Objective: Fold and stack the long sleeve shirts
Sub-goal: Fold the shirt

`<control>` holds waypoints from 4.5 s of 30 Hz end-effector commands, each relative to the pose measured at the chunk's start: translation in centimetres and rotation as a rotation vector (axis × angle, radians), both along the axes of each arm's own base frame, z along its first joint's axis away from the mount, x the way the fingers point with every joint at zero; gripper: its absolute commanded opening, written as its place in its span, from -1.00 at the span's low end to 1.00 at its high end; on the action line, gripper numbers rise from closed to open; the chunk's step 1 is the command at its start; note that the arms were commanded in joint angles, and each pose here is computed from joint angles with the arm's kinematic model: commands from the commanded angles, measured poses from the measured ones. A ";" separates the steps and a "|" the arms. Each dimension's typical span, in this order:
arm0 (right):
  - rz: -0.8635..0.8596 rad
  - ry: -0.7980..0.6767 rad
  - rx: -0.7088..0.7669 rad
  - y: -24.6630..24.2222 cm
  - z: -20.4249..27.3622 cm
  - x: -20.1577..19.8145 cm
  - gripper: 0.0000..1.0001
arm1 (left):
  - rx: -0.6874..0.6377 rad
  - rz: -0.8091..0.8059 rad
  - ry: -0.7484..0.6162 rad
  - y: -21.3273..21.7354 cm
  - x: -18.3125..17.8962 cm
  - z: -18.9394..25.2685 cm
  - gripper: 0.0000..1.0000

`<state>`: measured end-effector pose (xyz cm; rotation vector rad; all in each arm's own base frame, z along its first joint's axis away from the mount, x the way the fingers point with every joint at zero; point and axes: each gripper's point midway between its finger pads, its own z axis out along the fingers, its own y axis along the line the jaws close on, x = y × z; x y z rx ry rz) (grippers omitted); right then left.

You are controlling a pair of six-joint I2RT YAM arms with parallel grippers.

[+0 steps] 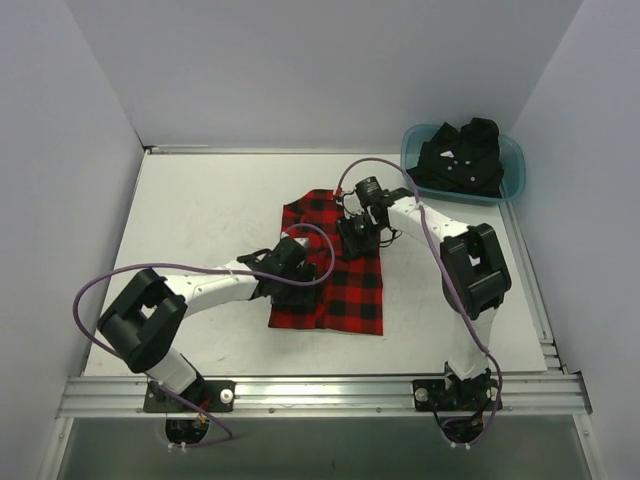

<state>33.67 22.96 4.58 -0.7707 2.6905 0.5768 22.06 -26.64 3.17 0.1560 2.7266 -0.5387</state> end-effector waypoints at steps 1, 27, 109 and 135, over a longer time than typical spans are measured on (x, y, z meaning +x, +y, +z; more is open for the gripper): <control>0.016 -0.027 -0.043 -0.3 0.2 0.8 -0.32 | -0.008 -0.002 -0.012 -0.5 -0.1 -0.4 0.45; -0.183 -0.166 -0.446 -5.2 -2.4 0.4 -0.11 | 0.106 0.015 0.085 4.8 -5.1 -2.7 0.44; -0.610 0.105 0.499 -1.5 -0.8 0.3 -0.02 | -0.304 0.295 -0.210 3.5 11.9 2.2 -0.15; -0.556 0.167 0.607 2.5 -1.1 -6.9 -0.01 | -0.290 0.211 -0.137 3.6 -0.9 -0.7 0.38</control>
